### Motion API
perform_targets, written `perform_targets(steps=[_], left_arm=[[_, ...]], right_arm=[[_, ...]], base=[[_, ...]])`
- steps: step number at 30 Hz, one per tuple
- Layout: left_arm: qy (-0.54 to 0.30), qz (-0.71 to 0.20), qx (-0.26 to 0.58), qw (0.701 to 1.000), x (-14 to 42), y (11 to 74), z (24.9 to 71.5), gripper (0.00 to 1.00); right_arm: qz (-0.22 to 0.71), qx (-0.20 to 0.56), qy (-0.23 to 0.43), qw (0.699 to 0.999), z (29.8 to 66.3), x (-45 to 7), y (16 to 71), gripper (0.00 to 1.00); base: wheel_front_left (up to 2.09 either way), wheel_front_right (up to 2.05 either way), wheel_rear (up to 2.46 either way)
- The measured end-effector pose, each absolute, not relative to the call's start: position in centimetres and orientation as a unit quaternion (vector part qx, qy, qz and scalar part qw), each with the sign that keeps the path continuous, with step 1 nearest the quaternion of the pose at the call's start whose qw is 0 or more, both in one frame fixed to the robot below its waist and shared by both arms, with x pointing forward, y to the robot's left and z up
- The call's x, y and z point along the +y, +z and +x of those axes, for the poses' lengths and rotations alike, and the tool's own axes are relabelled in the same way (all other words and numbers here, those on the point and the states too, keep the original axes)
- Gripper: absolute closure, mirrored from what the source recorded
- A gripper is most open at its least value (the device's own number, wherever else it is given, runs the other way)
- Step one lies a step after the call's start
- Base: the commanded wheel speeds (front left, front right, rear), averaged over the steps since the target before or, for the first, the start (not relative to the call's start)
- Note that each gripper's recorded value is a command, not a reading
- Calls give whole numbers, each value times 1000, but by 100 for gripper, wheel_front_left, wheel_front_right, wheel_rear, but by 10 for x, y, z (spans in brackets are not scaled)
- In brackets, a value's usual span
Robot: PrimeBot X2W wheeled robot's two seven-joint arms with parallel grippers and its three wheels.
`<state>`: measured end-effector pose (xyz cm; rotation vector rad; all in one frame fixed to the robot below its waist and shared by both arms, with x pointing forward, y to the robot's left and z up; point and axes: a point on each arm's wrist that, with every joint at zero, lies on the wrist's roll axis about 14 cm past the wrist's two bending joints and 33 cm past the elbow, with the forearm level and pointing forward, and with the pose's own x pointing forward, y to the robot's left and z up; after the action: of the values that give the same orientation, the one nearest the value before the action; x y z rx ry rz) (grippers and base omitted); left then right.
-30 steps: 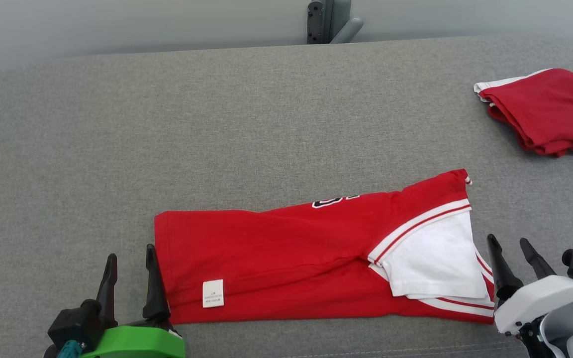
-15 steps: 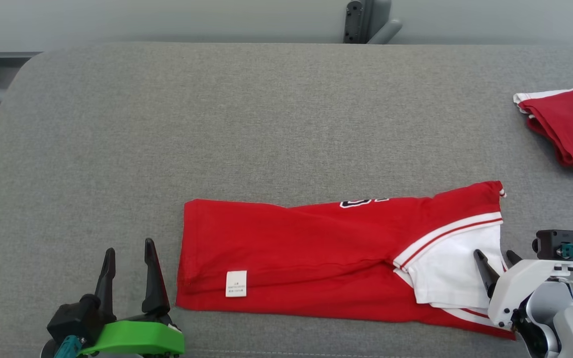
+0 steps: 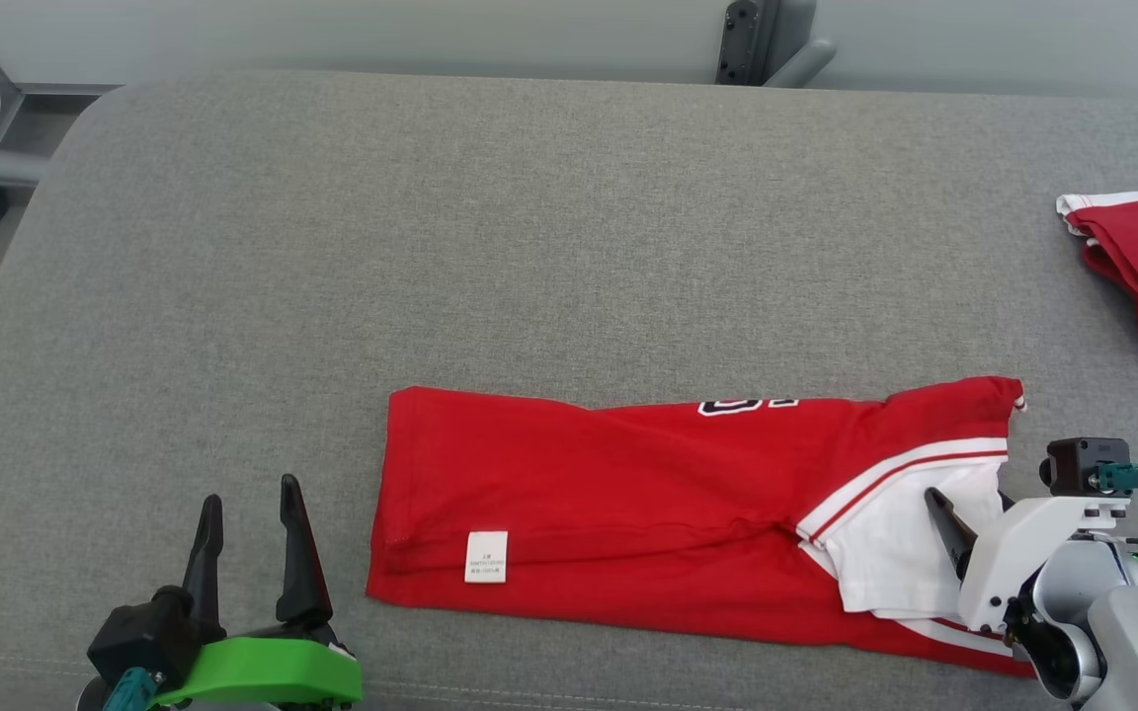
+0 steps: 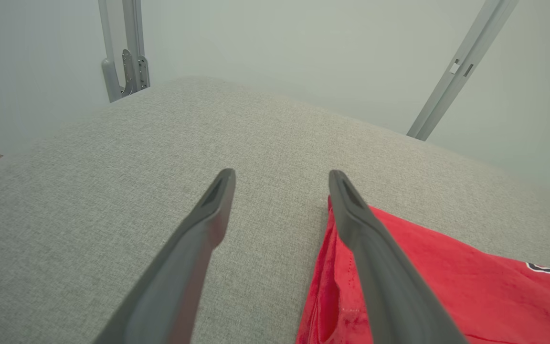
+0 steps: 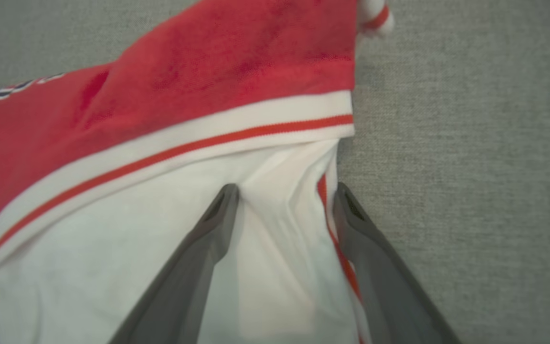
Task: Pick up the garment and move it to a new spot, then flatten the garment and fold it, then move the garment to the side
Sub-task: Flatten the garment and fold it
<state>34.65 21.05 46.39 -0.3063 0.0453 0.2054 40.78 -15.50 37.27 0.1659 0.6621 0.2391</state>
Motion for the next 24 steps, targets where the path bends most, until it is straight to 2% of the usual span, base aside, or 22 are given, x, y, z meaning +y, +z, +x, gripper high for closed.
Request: perform_targets(steps=[1,2,3,4,13,19,24], left_arm=[[102,-152,23,983,210,464,347,0],[102,-152,23,983,210,464,347,0],[101,-153,23,983,210,463,347,0],[100,-153,23,983,209,463,347,0],[84,-154,23,984,200,464,354,0],[60,-158,26,985,184,464,362,0],[39,-160,29,986,171,463,369,0]], right_arm=[[78,325,119,935,408,-155,372,53],[74,326,121,935,408,-154,372,68],[67,327,124,935,408,-154,372,88],[63,327,126,935,408,-153,372,100],[65,290,129,946,418,-154,390,100],[59,250,85,963,427,-201,419,100],[49,236,27,970,419,-255,436,100]], base=[[0,0,0],[0,0,0],[0,0,0],[0,0,0],[0,0,0],[0,0,0],[0,0,0]])
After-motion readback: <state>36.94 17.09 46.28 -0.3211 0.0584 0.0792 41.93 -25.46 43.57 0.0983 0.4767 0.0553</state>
